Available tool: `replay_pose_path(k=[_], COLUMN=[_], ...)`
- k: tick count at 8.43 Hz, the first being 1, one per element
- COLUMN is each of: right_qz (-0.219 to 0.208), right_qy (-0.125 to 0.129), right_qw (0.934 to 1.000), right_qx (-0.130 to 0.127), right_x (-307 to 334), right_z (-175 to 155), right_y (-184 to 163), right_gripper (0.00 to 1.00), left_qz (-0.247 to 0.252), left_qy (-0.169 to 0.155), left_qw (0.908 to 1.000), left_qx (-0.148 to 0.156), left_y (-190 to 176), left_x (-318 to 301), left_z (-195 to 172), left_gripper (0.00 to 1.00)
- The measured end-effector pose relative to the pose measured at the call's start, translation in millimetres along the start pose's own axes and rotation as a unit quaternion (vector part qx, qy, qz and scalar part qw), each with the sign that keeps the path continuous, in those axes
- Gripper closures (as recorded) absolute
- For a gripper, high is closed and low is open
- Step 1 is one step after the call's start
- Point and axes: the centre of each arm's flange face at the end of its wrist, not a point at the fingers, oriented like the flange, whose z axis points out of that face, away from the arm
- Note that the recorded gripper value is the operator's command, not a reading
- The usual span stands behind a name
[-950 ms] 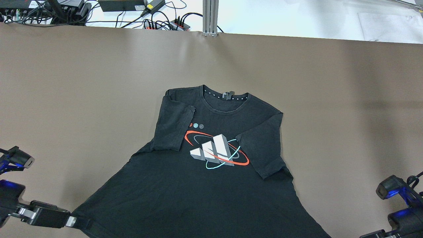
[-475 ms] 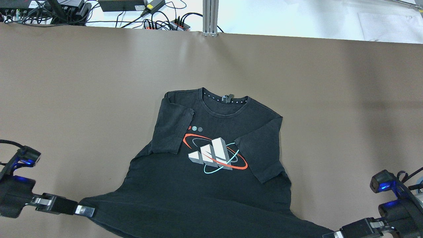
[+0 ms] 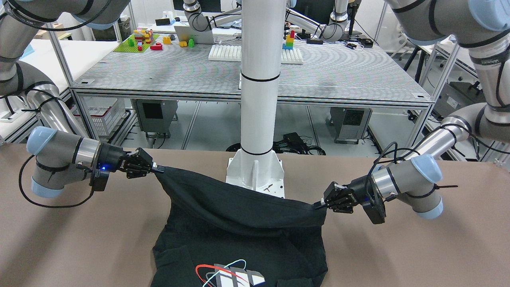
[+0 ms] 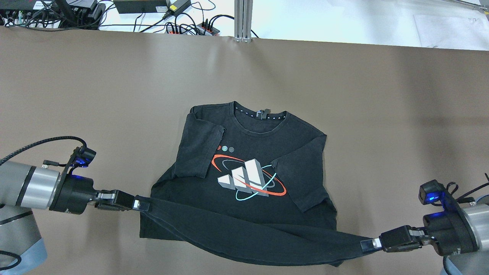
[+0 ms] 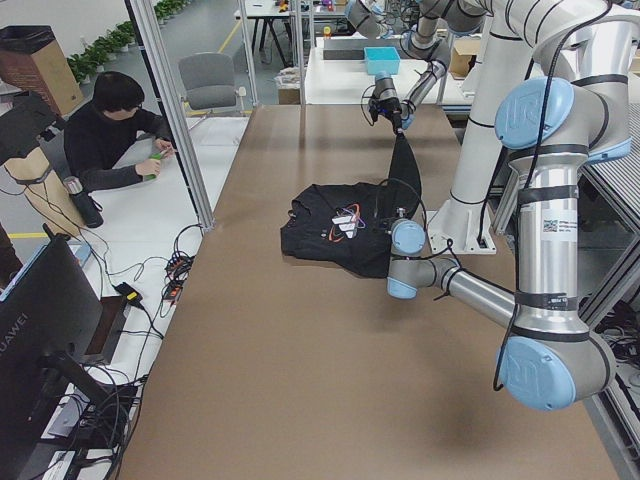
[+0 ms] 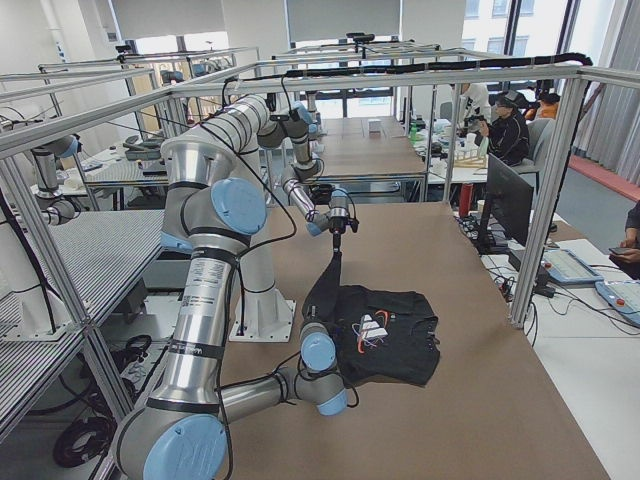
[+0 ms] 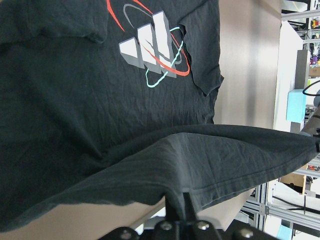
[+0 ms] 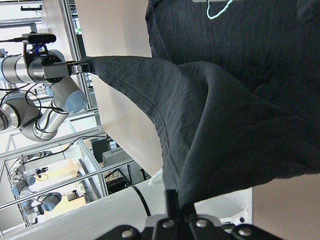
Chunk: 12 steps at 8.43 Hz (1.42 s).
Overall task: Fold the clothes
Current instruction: 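Lift the hem with both grippers and carry it toward the collar, then lay the hem over the collar with both grippers, stretching it taut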
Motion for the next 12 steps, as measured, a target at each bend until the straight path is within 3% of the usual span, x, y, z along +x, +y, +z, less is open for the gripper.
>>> replay_pose_path(k=[3, 7, 9, 12], right_qz=[-0.021, -0.029, -0.056, -0.083], right_qy=[0.008, 0.026, 0.055, 0.107], right_qw=[0.9992, 0.9938, 0.9861, 0.9695], right_qx=[0.034, 0.104, 0.146, 0.204], right_x=[10.1, -20.4, -29.4, -19.2], right_z=[0.9, -11.5, -15.6, -20.4], right_y=[-36.7, -90.6, -115.4, -151.0], right_gripper=[1.00, 1.00, 1.00, 1.00], left_qz=[0.003, -0.011, -0.021, -0.030], left_qy=[-0.009, -0.032, -0.048, -0.059], left_qw=[0.9993, 0.9943, 0.9888, 0.9804], left_qx=[0.037, 0.101, 0.140, 0.185], left_y=[-49.6, -98.9, -118.0, -144.0], left_x=[20.5, 16.4, -4.3, -19.2], left_z=[-17.7, -41.4, -38.5, -25.0], left_gripper=[1.00, 1.00, 1.00, 1.00])
